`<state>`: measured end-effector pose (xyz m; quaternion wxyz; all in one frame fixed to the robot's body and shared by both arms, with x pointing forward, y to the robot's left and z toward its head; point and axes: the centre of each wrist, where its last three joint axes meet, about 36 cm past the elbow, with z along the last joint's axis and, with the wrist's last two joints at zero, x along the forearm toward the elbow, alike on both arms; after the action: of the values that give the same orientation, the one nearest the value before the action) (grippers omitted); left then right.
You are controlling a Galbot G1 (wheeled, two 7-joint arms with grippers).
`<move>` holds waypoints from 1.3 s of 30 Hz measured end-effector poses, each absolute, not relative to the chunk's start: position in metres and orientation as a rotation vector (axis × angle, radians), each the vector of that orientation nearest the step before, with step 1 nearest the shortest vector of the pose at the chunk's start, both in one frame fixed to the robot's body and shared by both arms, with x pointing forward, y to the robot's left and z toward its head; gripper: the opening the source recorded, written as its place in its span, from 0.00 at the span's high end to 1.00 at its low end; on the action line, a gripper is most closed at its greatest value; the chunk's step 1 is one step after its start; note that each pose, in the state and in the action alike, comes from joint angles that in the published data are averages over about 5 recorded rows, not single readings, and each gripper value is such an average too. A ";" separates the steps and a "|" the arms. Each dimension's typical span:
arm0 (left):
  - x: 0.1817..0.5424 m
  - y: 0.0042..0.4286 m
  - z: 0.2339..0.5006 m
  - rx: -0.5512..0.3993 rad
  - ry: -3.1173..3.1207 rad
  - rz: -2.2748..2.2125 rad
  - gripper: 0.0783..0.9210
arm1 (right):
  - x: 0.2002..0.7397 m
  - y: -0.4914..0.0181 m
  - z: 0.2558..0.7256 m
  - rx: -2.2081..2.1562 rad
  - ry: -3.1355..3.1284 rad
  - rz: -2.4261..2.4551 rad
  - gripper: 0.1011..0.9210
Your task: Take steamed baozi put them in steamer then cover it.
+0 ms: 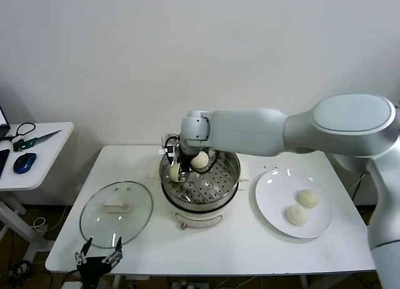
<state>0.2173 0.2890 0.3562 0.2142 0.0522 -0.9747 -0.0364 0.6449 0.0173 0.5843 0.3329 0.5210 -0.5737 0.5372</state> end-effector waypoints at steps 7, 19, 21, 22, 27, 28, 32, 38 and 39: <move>0.217 0.287 0.358 0.139 -2.701 -0.101 0.12 | 0.646 0.012 0.591 1.372 -1.505 1.402 0.13; 0.219 0.286 0.360 0.136 -2.702 -0.101 0.12 | 0.660 -0.118 0.662 1.381 -1.432 1.388 0.12; 0.219 0.286 0.360 0.136 -2.701 -0.100 0.12 | 0.657 -0.154 0.668 1.360 -1.414 1.382 0.12; 0.219 0.286 0.360 0.136 -2.701 -0.100 0.12 | 0.654 -0.172 0.670 1.347 -1.405 1.377 0.12; 0.219 0.285 0.360 0.135 -2.701 -0.093 0.12 | 0.636 -0.256 0.657 1.286 -1.383 1.333 0.12; 0.219 0.284 0.360 0.135 -2.700 -0.093 0.12 | 0.632 -0.270 0.651 1.275 -1.382 1.322 0.12; 0.217 0.284 0.361 0.138 -2.697 -0.093 0.12 | 0.616 -0.317 0.622 1.239 -1.374 1.282 0.12; 0.214 0.284 0.361 0.144 -2.692 -0.095 0.12 | 0.594 -0.359 0.574 1.216 -1.358 1.231 0.12; 0.214 0.284 0.361 0.145 -2.691 -0.096 0.12 | 0.591 -0.363 0.566 1.214 -1.355 1.225 0.12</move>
<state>0.2142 0.2836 0.3612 0.2207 0.0525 -0.9733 -0.0347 0.5908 -0.3634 0.5660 0.4566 0.4925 -0.5496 0.4969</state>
